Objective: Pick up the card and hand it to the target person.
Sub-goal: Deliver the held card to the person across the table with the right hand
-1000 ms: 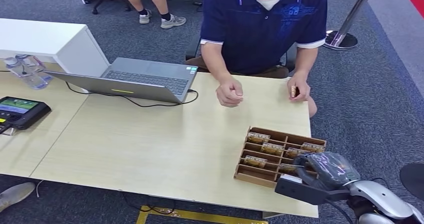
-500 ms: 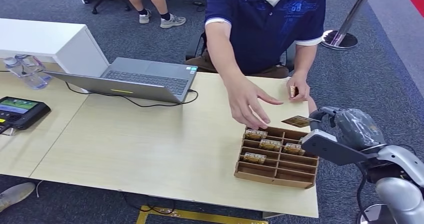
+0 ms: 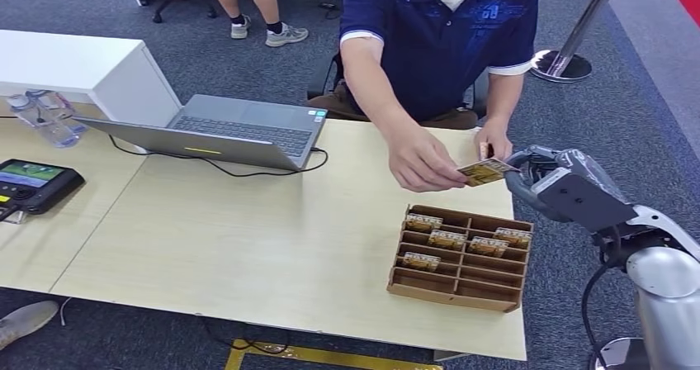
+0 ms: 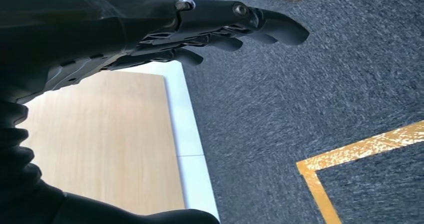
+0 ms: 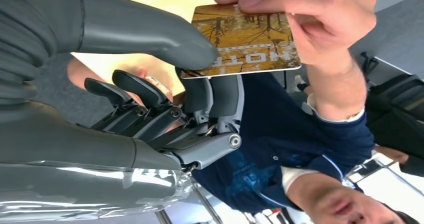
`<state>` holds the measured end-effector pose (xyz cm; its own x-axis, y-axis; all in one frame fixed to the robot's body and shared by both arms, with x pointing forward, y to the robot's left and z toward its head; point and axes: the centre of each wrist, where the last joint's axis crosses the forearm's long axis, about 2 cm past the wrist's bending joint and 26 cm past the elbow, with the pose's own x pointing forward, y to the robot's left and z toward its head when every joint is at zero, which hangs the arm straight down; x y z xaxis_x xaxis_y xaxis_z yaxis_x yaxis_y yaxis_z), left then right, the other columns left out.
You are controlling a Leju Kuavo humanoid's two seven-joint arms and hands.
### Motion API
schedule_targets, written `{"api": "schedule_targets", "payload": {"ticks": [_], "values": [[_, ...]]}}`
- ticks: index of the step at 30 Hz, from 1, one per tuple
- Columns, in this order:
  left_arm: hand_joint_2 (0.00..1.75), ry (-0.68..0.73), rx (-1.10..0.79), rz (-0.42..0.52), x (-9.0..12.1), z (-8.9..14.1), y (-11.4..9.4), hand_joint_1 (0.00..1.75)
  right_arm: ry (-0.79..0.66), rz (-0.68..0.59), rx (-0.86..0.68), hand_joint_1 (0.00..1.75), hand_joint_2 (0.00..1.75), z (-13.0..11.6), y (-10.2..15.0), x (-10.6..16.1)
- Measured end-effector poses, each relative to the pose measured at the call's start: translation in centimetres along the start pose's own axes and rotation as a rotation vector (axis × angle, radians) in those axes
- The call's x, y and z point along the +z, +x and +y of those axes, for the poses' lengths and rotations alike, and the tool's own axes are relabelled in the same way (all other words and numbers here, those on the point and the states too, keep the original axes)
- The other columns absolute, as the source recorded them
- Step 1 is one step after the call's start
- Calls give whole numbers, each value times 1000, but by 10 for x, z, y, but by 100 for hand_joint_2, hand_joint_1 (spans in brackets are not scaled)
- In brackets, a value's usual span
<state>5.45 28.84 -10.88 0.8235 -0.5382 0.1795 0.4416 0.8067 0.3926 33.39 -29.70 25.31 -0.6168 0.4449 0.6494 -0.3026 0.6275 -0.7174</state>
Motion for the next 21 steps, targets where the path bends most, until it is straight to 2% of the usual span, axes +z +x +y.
{"api": "schedule_targets", "payload": {"ticks": [11, 16, 21], "values": [[175, 0, -1, 0, 0, 0, 0, 0, -4, 8, -40, 166, 175, 3, -5, -5], [175, -2, -9, -3, 0, 0, 0, 0, 11, -31, -159, 166, 175, 11, -10, -12], [175, -8, -21, -8, 0, 0, 1, 0, 19, -45, -275, 166, 175, 30, -23, -25]]}}
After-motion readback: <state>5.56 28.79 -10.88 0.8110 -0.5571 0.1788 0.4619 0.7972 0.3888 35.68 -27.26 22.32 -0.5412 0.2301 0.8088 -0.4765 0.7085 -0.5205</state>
